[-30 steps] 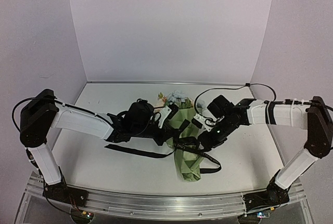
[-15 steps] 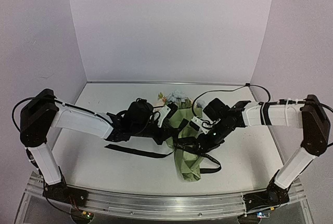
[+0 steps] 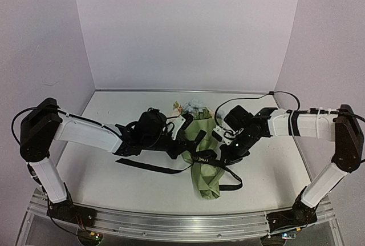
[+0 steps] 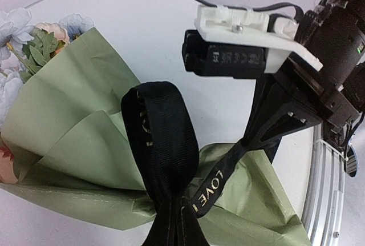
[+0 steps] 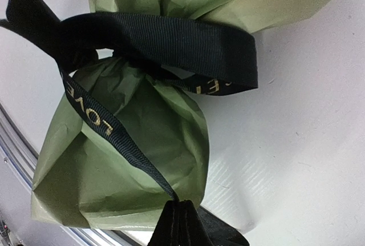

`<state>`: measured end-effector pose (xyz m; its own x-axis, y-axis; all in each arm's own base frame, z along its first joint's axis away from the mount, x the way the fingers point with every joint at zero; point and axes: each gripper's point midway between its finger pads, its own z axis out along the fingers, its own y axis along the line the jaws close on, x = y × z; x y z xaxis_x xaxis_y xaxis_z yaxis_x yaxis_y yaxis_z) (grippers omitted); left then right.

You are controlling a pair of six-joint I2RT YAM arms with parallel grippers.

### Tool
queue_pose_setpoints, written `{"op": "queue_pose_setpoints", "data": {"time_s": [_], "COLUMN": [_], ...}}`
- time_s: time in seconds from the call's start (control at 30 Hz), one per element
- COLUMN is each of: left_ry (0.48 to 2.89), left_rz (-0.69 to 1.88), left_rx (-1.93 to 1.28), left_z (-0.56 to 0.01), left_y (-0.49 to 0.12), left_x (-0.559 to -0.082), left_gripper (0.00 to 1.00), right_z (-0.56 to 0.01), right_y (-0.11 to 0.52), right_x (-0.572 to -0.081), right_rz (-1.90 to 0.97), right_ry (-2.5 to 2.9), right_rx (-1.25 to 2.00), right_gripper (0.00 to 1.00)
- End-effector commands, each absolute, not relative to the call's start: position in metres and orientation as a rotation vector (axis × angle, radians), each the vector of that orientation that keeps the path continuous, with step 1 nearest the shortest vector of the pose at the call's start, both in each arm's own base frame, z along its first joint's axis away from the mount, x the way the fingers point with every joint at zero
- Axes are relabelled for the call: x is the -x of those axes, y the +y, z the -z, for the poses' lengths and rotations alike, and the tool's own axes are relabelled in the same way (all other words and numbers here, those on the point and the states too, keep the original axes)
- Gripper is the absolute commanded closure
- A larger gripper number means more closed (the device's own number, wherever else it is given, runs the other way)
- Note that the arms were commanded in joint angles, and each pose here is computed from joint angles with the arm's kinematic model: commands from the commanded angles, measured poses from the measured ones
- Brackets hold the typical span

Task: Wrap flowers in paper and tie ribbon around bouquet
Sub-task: Cross the half-tied ribbon over the folded bouquet.

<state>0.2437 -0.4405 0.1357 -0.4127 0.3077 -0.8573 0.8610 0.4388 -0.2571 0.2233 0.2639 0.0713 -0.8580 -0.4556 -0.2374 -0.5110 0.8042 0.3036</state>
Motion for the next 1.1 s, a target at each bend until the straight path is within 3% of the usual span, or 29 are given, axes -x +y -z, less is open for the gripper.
{"op": "queue_pose_setpoints", "data": {"time_s": [0.0, 0.47, 0.73, 1.07], "left_ry": [1.849, 1.829, 1.840, 1.733], "left_rz": [0.986, 1.027, 1.020, 1.095], "left_rx": [-0.968, -0.978, -0.969, -1.019], "left_z": [-0.166, -0.173, -0.172, -0.191], "left_y": [-0.440, -0.440, -0.439, -0.442], "left_x": [-0.242, -0.235, -0.236, -0.218], "left_gripper": [1.00, 1.00, 1.00, 1.00], "right_z": [-0.101, -0.120, -0.135, -0.108], "right_y": [0.256, 0.251, 0.260, 0.296], "right_x": [-0.246, -0.287, -0.285, -0.257], "right_rz": [-0.467, -0.275, -0.341, -0.822], "right_ry": [2.800, 2.790, 2.735, 2.943], "right_rx": [0.699, 0.865, 0.976, 0.352], "right_gripper": [1.00, 1.00, 1.00, 1.00]}}
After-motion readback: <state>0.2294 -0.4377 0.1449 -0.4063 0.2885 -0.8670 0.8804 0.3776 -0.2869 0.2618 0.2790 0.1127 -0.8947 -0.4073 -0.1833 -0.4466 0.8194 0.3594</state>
